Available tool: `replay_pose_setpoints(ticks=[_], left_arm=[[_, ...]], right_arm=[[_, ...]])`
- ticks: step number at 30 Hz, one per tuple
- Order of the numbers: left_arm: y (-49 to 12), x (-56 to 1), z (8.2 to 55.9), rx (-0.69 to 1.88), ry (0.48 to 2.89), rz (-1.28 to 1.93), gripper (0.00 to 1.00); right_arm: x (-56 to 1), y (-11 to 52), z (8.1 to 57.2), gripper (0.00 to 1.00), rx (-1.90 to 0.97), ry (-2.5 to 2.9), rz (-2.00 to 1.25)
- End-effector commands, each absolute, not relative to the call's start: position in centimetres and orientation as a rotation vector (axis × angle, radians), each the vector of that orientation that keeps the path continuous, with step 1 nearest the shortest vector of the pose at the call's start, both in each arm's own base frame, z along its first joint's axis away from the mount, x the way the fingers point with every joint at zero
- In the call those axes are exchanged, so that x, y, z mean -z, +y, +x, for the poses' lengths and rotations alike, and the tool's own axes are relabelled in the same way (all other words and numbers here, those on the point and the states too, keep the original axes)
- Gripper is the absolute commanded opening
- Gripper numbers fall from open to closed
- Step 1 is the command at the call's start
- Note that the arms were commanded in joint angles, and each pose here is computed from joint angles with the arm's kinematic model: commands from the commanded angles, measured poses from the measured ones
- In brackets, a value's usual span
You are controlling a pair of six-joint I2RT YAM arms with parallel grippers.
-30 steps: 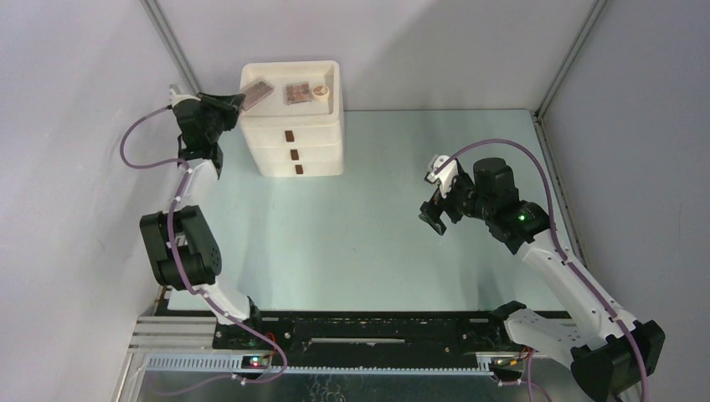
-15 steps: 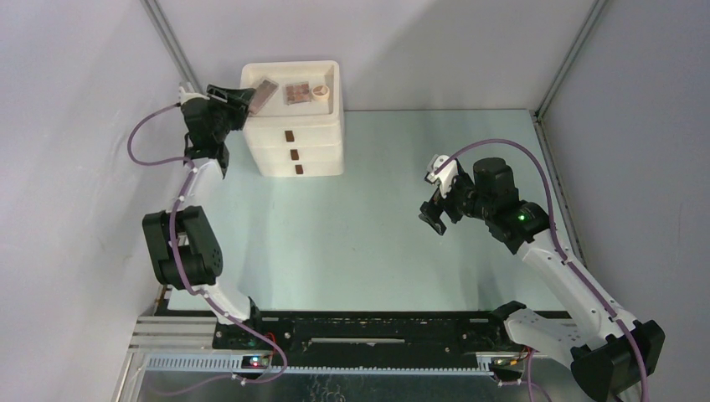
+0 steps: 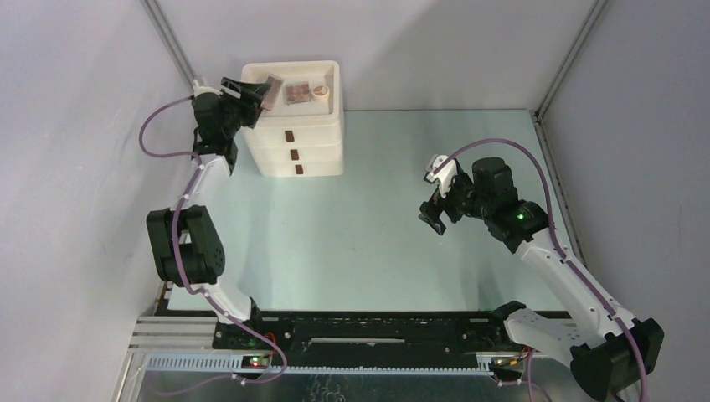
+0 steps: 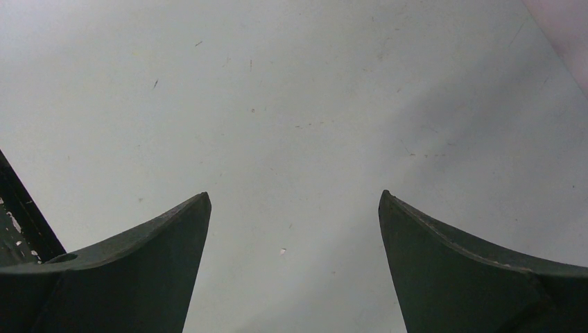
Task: Organize the makeup
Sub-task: Place the makeup in the storage box.
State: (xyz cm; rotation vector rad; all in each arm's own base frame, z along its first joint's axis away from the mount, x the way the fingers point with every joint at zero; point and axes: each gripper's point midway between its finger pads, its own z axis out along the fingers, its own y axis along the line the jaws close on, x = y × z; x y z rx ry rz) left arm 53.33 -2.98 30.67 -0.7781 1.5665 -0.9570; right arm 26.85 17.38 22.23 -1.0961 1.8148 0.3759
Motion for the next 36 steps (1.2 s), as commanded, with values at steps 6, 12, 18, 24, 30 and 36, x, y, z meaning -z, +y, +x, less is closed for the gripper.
replay_pose_setpoints(ticks=[6, 12, 18, 24, 30, 36], left_arm=[[-2.7, -32.1, 53.6, 0.872, 1.603, -0.729, 0.84], [-1.9, -33.0, 52.7, 0.768, 1.622, -0.689, 0.89], [-1.3, -33.3, 51.7, 0.682, 1.658, -0.666, 0.92], [-1.3, -33.7, 51.5, 0.664, 1.686, -0.649, 0.94], [-1.6, -33.7, 51.2, 0.67, 1.716, -0.647, 0.95], [-1.5, -33.8, 50.2, 0.645, 1.728, -0.628, 0.96]], right_arm=[[-22.5, 17.4, 27.1, 0.99, -0.372, 1.798, -1.094], [-22.5, 17.4, 27.1, 0.99, -0.373, 1.799, -1.095], [-22.4, 17.4, 27.1, 0.99, -0.375, 1.802, -1.096], [-22.4, 17.4, 27.1, 0.99, -0.375, 1.804, -1.097], [-22.4, 17.4, 27.1, 0.99, -0.373, 1.805, -1.096], [-22.3, 17.4, 27.1, 0.99, -0.375, 1.806, -1.099]])
